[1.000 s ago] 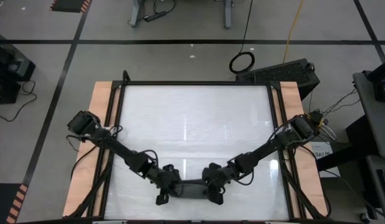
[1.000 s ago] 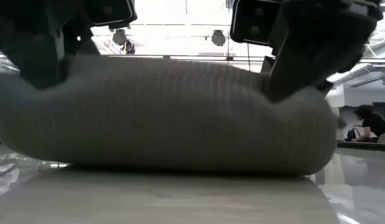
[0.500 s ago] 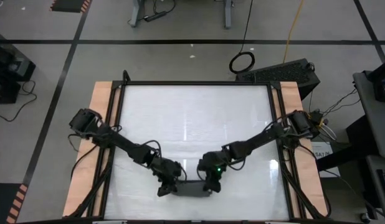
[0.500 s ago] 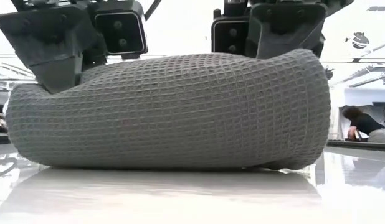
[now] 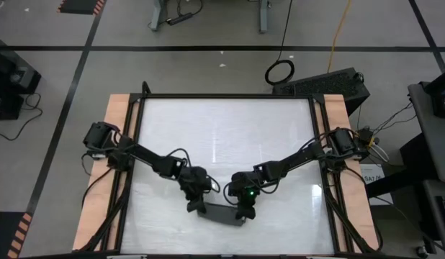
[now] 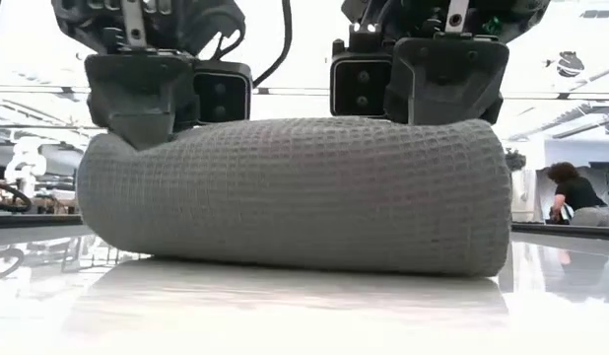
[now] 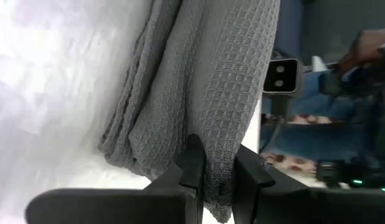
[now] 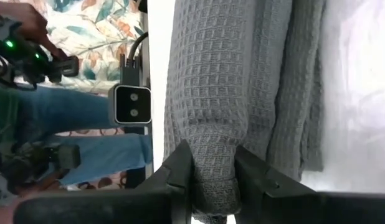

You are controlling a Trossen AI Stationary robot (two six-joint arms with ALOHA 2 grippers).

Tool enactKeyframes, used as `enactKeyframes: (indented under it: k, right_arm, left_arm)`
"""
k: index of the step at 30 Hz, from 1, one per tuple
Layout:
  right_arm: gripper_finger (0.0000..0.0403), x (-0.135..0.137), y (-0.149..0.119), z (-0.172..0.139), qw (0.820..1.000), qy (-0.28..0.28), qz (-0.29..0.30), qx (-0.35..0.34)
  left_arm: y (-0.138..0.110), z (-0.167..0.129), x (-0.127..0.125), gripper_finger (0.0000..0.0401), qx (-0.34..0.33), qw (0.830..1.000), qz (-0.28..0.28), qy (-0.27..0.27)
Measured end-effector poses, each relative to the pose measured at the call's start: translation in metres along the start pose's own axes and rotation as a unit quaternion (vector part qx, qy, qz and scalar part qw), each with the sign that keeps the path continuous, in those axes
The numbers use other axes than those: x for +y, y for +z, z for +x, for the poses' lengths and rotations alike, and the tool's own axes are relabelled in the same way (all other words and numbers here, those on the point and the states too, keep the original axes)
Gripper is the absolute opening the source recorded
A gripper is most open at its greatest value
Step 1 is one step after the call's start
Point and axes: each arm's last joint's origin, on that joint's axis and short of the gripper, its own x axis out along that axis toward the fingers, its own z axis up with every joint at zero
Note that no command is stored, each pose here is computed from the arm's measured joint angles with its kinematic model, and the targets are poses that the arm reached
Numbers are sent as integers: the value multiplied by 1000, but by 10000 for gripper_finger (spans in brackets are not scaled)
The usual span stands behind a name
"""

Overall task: Roll towel into tight, uniform cylinder
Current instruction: Roll the gray towel

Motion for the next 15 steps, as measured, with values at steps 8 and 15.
enactKeyframes:
  k: [8, 15]
  right_arm:
    - [109, 5, 2, -12, 1000, -7, 23, -13]
    - [196, 17, -3, -27, 1000, -15, 8, -3]
  left_arm:
    - [10, -11, 11, 47, 11, 998, -63, -24]
    - [8, -5, 23, 47, 32, 995, -98, -13]
